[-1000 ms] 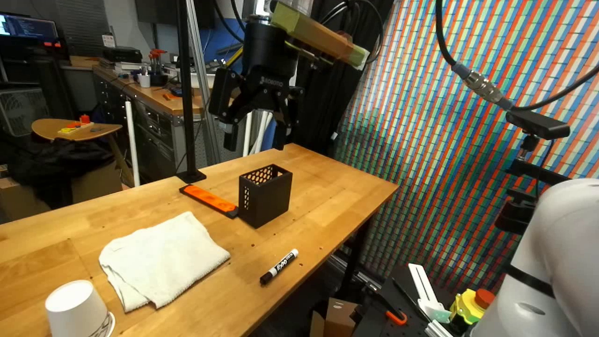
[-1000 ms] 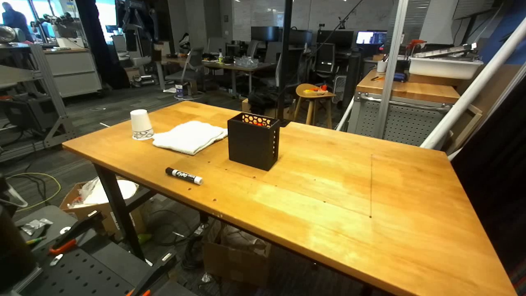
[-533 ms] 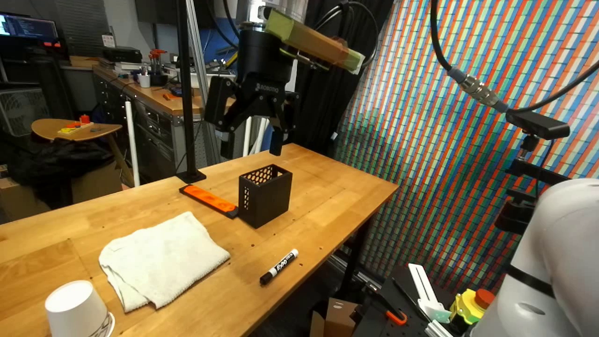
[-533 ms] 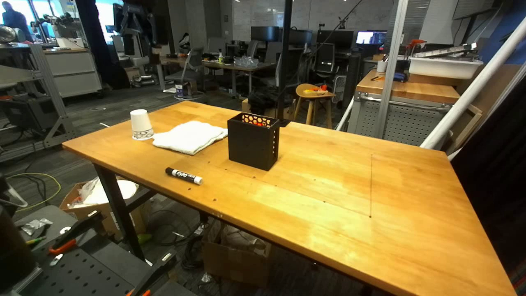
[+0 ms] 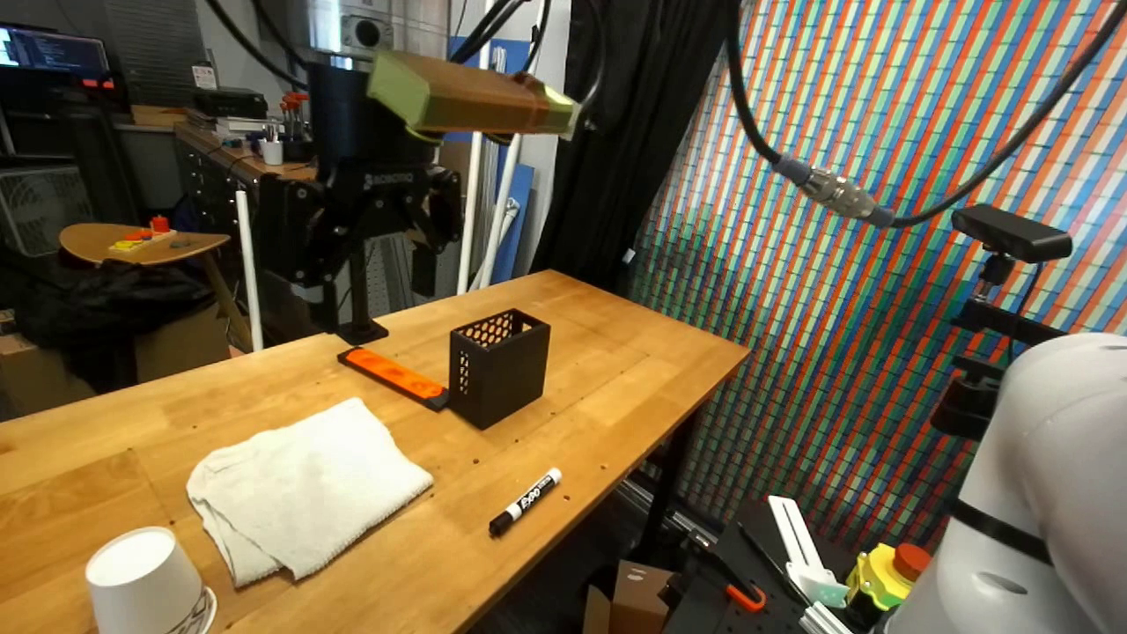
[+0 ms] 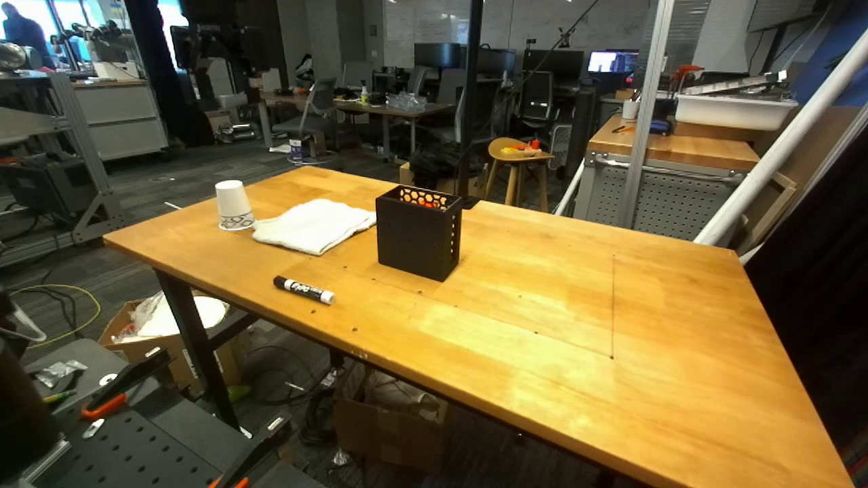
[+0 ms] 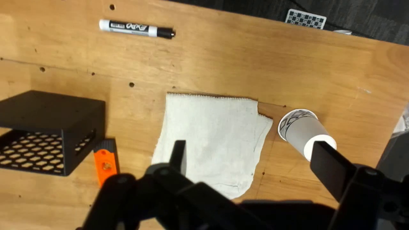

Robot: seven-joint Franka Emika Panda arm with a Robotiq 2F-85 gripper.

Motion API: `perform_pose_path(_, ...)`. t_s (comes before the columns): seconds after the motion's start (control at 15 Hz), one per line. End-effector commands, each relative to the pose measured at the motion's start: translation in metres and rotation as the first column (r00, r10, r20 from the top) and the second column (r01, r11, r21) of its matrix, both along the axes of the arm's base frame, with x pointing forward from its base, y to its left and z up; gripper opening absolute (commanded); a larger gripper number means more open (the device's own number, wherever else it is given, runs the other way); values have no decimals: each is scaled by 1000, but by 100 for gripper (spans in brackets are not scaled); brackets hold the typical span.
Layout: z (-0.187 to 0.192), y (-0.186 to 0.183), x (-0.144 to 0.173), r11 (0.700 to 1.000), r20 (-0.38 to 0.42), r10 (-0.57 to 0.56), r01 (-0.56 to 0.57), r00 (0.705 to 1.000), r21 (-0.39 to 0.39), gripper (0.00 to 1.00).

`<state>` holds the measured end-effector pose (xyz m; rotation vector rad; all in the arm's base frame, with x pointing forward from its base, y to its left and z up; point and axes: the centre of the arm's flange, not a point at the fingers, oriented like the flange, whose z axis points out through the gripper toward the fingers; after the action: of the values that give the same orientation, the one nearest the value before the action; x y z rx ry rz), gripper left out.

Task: Put the towel in the black box

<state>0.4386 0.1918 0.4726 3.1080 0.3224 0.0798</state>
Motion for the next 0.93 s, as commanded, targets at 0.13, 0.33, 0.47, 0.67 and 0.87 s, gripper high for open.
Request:
perform_pose_path(0.13,-14,38,72,991,110,130,-125,985,-55,100)
perform_pose_path(0.33,-34,45,105,981,153,182,-169,971,-92,100)
perform_pose_path(0.47,-57,51,126,972,156,225,-210,962,-109,100)
perform_pose_path(0.67,-102,57,145,954,127,289,-275,949,-122,100)
perform_pose_path(0.87,-153,62,150,935,78,345,-335,935,-121,100)
